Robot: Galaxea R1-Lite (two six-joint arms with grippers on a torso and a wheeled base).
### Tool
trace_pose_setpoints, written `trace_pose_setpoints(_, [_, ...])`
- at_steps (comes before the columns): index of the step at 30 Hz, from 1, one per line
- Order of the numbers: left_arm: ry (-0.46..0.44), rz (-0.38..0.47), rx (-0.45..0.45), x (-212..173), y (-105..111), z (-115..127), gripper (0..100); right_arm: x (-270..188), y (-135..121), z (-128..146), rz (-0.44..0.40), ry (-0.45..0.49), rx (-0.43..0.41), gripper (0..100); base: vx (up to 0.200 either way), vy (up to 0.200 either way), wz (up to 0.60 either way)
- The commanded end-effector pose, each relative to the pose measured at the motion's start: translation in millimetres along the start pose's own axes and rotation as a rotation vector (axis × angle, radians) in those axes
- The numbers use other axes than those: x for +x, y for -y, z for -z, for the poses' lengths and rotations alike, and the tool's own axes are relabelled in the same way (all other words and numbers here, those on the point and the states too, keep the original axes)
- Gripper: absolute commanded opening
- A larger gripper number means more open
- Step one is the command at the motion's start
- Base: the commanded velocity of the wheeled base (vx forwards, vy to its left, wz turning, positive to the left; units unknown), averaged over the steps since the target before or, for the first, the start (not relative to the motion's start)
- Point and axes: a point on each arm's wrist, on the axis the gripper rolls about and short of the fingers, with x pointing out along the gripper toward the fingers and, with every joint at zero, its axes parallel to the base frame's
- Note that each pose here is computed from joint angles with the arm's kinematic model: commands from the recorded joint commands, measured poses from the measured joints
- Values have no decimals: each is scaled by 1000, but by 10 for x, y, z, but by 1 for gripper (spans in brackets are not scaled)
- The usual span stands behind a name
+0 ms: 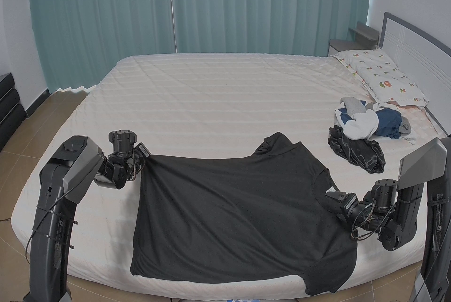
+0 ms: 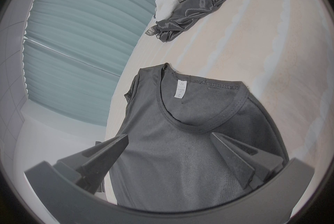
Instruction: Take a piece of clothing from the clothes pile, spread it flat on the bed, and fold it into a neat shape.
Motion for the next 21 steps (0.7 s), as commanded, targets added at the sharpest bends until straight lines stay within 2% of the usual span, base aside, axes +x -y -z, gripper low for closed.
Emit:
trace_pose_setpoints(1, [22,-20,-3,17,-38,-35,0,2,-11,-5,-11,6,-3,100,0,0,0])
trace_pose_setpoints(21, [58,-27,-9,78,-72,-104,0,-1,-9,-3,-10,5,-3,100,0,0,0])
